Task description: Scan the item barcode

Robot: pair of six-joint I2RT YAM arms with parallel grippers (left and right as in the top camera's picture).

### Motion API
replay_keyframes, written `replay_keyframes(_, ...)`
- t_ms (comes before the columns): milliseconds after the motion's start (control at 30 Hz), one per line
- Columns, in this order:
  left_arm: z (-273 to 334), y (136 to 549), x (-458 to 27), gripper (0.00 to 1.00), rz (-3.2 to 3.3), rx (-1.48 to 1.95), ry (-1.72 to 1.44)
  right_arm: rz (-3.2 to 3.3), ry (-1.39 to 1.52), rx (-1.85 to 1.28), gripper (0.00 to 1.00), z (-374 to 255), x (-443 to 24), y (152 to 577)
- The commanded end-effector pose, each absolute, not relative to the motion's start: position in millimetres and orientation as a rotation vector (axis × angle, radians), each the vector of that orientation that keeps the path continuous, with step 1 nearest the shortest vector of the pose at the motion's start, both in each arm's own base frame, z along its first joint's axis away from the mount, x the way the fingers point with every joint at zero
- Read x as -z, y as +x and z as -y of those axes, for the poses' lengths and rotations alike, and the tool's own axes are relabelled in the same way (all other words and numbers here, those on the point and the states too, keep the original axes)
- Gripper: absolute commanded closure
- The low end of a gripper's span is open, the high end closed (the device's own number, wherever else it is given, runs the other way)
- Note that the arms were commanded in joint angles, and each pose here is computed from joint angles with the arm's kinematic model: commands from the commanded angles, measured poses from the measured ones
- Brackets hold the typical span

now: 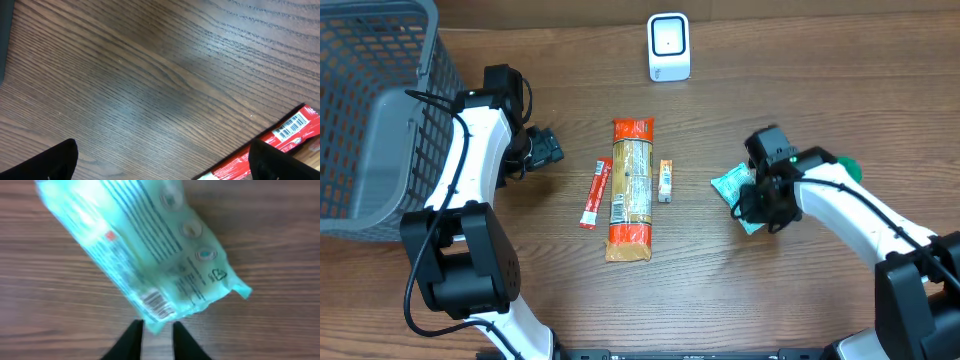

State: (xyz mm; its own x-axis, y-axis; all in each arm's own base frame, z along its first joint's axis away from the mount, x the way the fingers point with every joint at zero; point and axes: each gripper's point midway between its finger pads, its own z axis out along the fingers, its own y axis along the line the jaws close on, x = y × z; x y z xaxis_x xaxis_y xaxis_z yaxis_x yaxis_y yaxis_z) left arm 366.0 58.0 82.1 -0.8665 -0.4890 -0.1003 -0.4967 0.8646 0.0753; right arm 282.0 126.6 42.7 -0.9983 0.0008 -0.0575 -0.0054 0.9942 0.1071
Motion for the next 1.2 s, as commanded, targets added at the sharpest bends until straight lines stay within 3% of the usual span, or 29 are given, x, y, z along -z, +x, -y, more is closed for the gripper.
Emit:
replay_keyframes(0, -59, 367, -88, 0.0, -2.951, -0.156, -0.741, -2.992, -0.042, -0.185, 0.66, -132, -73, 308)
replay_keyframes(67, -59, 367, -88, 0.0, -2.951, -0.156, -0.741, -2.953, -0.087, -0.171, 0.5, -132, -81, 319)
replay_keyframes(133, -59, 367, -88, 0.0, -2.951, -0.156, -0.741, -2.903, -0.077, -0.1, 0.41, -123, -84, 331)
replay_keyframes(300, -59, 367, -88, 0.0, -2.951, -0.156, -0.741, -2.845, -0.004, 0.021, 0.43, -100, -74, 350)
replay_keyframes(533, -59, 367, -88, 0.0, -2.951, -0.156, -0.741, -2.927, 0.165, 0.065, 0.49, -79, -39, 345)
replay_keyframes(667, -59, 367, -88, 0.0, -2.951, -0.156, -0.741, -2.995, 0.168, 0.096, 0.55, -75, -19, 329)
replay_keyframes(1033, -59, 367, -88, 0.0, -2.951, -0.156, -0.741, -3.253, 0.18, -0.309, 0.55, -116, -3, 264)
replay_keyframes(1167, -59, 367, -88, 0.0, -2.951, -0.156, -0.741, -3.304, 0.169, -0.326, 0.55, -115, -3, 250)
